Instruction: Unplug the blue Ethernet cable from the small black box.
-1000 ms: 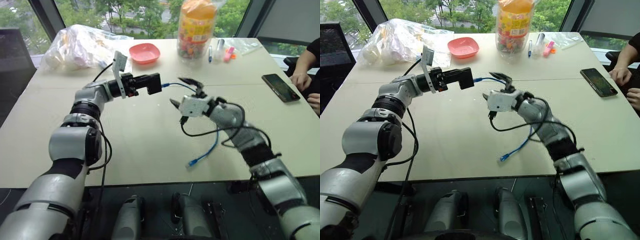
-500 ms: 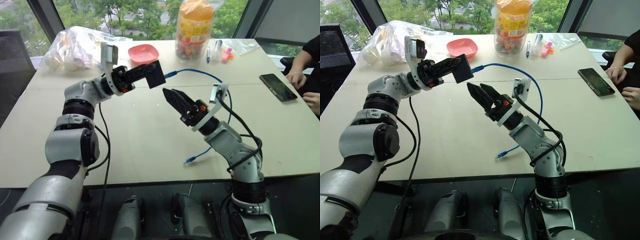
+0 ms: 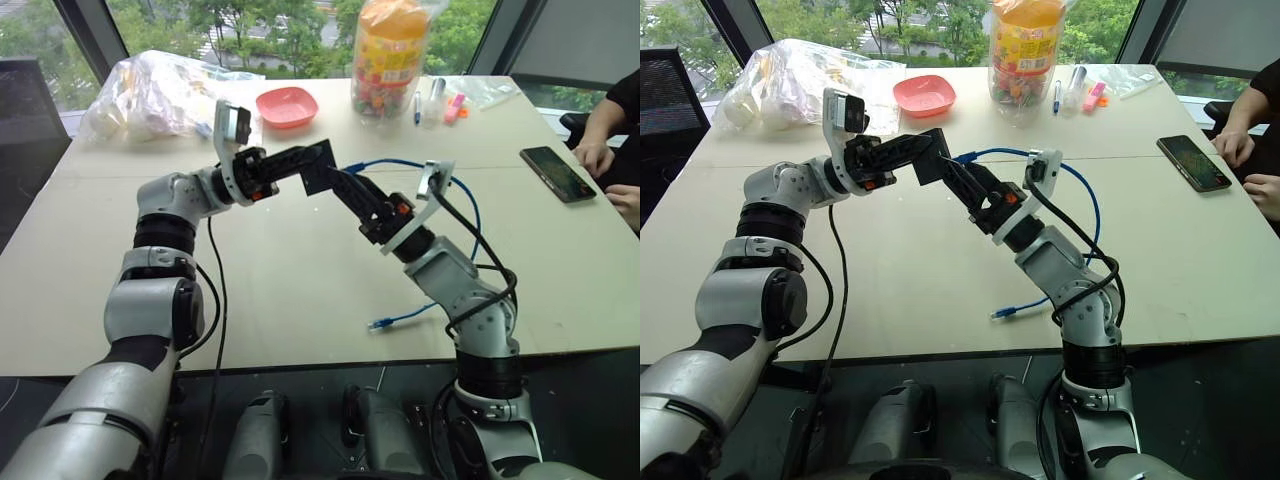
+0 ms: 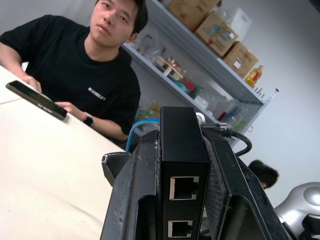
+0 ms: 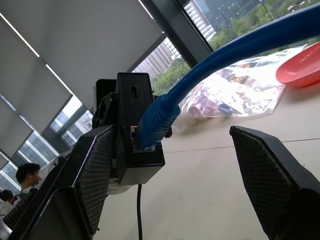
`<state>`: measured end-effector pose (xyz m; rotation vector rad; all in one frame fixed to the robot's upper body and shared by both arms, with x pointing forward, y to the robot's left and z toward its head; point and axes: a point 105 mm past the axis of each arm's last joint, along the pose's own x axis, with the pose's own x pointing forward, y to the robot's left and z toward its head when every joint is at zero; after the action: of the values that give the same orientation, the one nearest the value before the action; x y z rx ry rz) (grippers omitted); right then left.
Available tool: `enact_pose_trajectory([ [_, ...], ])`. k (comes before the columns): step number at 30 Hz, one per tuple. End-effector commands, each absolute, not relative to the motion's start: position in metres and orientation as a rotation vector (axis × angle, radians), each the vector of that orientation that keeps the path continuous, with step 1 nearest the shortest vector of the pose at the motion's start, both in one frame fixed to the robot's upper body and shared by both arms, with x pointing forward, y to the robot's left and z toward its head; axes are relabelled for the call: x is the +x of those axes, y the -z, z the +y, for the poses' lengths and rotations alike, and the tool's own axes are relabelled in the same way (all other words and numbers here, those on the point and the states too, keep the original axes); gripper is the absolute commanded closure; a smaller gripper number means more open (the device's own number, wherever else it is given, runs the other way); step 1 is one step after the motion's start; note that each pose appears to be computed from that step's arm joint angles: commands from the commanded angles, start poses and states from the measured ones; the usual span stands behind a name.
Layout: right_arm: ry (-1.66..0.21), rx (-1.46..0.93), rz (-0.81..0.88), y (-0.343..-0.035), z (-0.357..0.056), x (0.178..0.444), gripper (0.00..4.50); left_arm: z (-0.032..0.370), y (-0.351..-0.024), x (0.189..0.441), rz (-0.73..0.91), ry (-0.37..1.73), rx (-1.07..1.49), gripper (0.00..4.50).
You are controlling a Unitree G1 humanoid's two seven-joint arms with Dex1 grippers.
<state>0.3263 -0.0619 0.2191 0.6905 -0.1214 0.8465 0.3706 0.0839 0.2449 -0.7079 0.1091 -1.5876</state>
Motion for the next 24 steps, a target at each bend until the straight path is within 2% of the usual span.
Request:
enact_pose_trajectory([
  [1, -0.874, 0.71, -0.182, -0.2328, -0.0621, 0.3225, 0.72, 0.0856, -0.2584, 0.3685, 0.046, 1.608, -0.691, 4.0],
  [16, -0.874, 0.769, -0.208, -0.2335, -0.0636, 0.3226, 0.72, 0.088, -0.2598, 0.37, 0.042, 1.595, -0.682, 4.0],
  [19, -0.878, 0.754, -0.201, -0.2301, -0.0598, 0.3218, 1.62, 0.0881, -0.2606, 0.3702, 0.039, 1.593, -0.681, 4.0],
  [24, -0.892, 0.756, -0.204, -0.2297, -0.0562, 0.3212, 4.22, 0.088, -0.2625, 0.3709, 0.03, 1.588, -0.689, 4.0],
])
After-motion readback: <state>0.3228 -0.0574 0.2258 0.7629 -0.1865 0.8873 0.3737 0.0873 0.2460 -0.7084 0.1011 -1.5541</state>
